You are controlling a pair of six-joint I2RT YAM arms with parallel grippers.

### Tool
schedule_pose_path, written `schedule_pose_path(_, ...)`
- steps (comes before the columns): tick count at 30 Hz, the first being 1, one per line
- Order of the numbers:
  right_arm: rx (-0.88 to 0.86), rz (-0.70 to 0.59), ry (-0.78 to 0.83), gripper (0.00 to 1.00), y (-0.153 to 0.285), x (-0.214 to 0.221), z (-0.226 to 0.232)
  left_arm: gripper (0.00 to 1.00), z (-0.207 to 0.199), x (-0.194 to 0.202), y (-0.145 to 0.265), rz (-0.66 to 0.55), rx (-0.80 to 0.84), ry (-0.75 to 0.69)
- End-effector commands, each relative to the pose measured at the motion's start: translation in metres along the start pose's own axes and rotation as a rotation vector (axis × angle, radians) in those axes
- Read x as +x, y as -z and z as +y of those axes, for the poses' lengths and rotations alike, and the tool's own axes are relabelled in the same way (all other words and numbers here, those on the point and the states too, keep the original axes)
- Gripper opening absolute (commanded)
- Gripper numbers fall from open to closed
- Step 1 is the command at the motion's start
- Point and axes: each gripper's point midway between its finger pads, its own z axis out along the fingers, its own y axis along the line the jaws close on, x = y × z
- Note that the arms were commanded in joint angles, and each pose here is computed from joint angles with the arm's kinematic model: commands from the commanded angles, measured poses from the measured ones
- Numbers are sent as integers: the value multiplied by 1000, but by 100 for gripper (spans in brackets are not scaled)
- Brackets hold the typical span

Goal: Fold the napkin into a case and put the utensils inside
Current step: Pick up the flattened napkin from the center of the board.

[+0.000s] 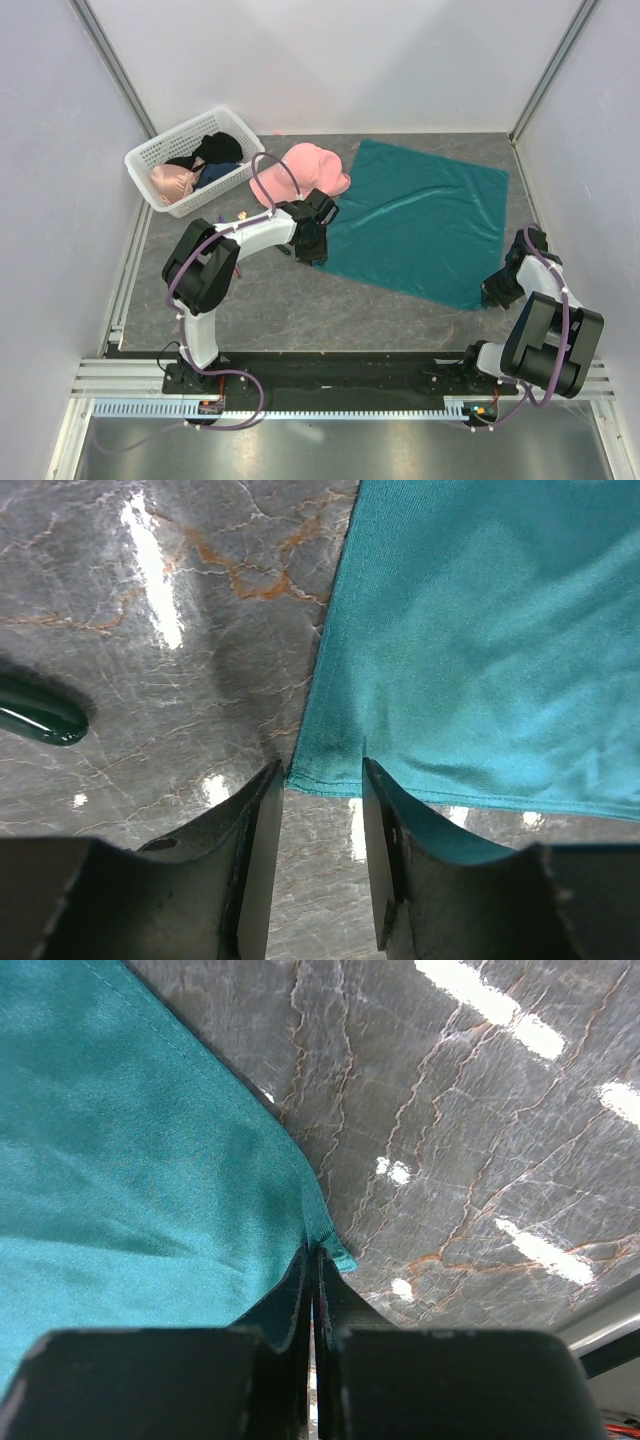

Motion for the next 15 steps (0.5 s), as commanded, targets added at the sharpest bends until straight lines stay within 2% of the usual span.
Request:
schedule_pose_path(1,-35,-20,-2,0,6,-4,6,43,6,-2,-7,-26,-81,14)
schedule_pose_path(5,-47,-29,-8,0,10,-4,7,39,11,8,-17,5,-101,11)
schedule_pose_path(9,-50,-54,-15,0,17,-9,7,25,8,7,-20,13,-89,-15)
schedule_pose_path(10,-32,-72,-18,0,18,-13,4,15,5,1,-17,0,-80,-24)
schedule_pose_path(13,10,-88,-26,0,29,-19,-1,4,-3,-6,-4,-22,-38,-40)
schedule_pose_path(15,41,-106,-37,0,39,-24,-6,2,-11,-5,5,-13,9,-53)
